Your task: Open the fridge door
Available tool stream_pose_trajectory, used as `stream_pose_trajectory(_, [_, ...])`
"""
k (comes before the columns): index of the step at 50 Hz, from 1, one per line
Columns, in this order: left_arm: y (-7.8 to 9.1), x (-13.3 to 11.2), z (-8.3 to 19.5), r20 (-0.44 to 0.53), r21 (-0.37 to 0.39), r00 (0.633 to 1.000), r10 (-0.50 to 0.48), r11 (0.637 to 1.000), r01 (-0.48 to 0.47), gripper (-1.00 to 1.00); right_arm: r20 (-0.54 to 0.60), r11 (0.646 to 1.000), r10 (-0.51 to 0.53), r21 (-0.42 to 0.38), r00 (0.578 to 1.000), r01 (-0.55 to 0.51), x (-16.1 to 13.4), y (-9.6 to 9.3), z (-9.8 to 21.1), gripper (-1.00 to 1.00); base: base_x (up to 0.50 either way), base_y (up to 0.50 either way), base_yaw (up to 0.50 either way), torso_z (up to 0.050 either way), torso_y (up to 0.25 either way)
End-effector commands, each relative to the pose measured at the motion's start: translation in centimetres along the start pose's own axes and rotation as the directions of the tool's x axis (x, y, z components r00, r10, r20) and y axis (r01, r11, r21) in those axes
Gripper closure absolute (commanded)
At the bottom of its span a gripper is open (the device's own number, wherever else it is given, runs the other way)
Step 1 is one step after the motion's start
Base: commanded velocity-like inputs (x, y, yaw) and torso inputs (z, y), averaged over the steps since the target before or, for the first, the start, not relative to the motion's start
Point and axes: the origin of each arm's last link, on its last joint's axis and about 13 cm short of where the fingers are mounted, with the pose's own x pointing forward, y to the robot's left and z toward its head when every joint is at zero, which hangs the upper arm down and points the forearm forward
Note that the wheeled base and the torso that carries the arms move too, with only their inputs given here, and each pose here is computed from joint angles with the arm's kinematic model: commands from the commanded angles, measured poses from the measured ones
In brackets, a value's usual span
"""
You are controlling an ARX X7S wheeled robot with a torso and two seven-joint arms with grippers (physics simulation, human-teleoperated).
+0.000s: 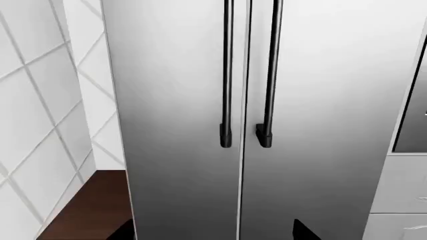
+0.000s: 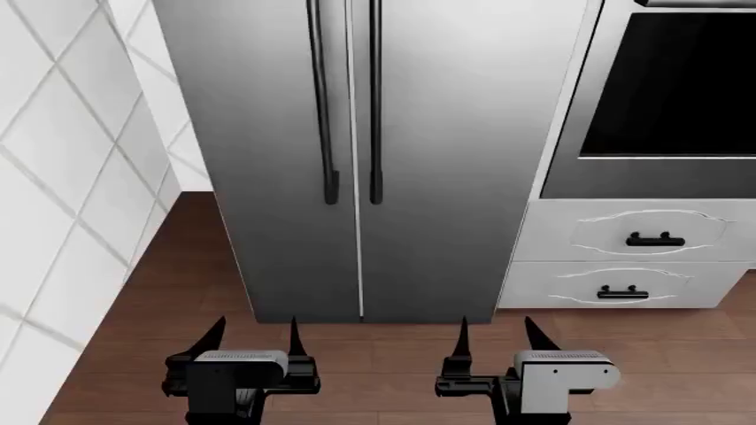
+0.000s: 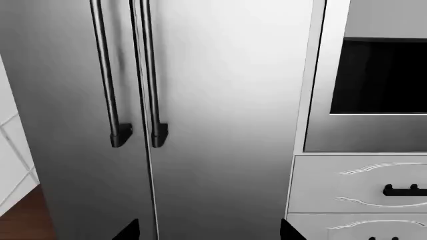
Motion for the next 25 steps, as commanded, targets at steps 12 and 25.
stream_pose_trajectory(12, [-0.04,-0.10,0.10,0.003,-0.011,1.000,-0.011,1.000,0.011,-1.00,-0.026,0.998,0.049,0.032,0.998,-0.049,-0.16,0.10,-0.23,-1.00,0.11,0.04,0.00,0.000,0.000])
stream_pose_trajectory(25, [-0.08,-0.06,0.09,0.001,-0.015,1.000,-0.011,1.000,0.011,-1.00,-0.043,0.996,0.058,0.068,0.997,-0.055,-0.13,0.12,-0.40,-1.00,0.50,0.17,0.00,0.000,0.000])
